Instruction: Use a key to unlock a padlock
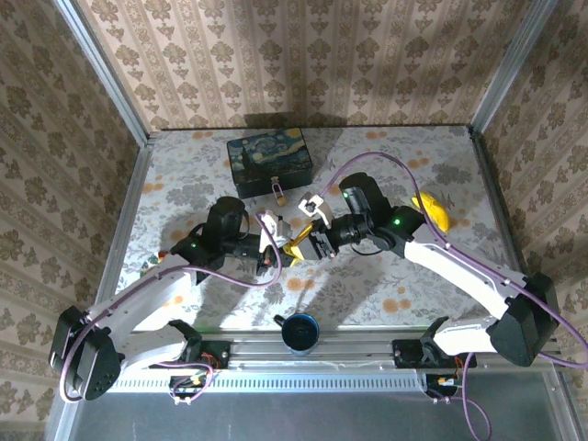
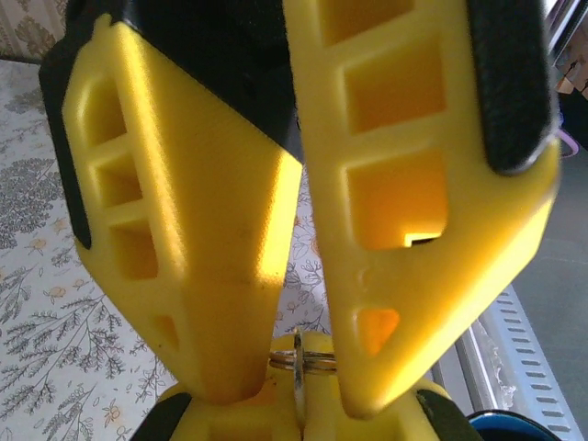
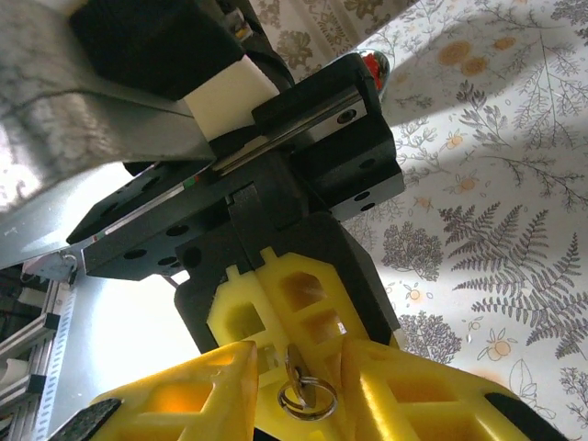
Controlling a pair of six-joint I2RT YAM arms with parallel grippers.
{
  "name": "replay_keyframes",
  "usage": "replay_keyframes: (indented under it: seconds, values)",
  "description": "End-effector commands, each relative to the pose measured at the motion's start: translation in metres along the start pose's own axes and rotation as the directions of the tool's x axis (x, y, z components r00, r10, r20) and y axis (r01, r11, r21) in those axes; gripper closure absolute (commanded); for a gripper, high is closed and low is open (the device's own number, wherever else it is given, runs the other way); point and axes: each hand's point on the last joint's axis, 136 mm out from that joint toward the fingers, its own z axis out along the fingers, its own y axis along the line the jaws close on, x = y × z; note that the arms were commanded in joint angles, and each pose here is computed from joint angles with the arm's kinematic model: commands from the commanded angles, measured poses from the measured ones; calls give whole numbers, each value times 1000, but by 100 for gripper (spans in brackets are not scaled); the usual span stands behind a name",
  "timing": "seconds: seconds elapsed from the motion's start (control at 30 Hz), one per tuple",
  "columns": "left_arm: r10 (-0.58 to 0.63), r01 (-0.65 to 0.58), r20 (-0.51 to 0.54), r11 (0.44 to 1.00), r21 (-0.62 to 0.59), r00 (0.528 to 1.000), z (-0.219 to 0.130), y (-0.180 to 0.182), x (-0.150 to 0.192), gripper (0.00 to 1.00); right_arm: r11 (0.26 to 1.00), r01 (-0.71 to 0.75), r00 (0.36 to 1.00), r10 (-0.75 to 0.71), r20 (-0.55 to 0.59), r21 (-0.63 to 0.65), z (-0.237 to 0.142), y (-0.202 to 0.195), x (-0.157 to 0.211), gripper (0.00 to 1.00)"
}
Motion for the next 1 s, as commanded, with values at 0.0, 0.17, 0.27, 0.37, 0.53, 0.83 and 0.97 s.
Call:
replay_keyframes:
  seconds: [0.0,0.17,0.27,0.37,0.53,0.83,0.97]
  values:
    - [64,-64,42,998,5,997,-6,-5,-18,100,1000,-17,999,16,-52,-12,4,0,10,70]
    - [65,-65,47,998,-5,997,-6,-3,-19,100,999,-29,996,26,-87,-34,6,2,18,77]
    - [71,-70,49,997,-18,996,-7,-1,-20,100,999,-22,996,18,-92,-41,4,5,22,89]
    - [74,-72,53,996,-45,996,-9,3,-22,100,999,-3,997,-1,-72,-50,0,10,20,100]
    - [64,-57,67,993,-106,996,-11,15,-24,100,1000,-5,1000,5,-7,-18,-8,7,12,100]
    - [39,-14,113,977,-212,993,-20,35,-31,74,988,-136,984,125,128,78,-10,-21,-8,100]
    - [10,35,167,964,-263,986,-29,48,-35,51,977,-190,965,168,202,98,-13,-32,-16,100]
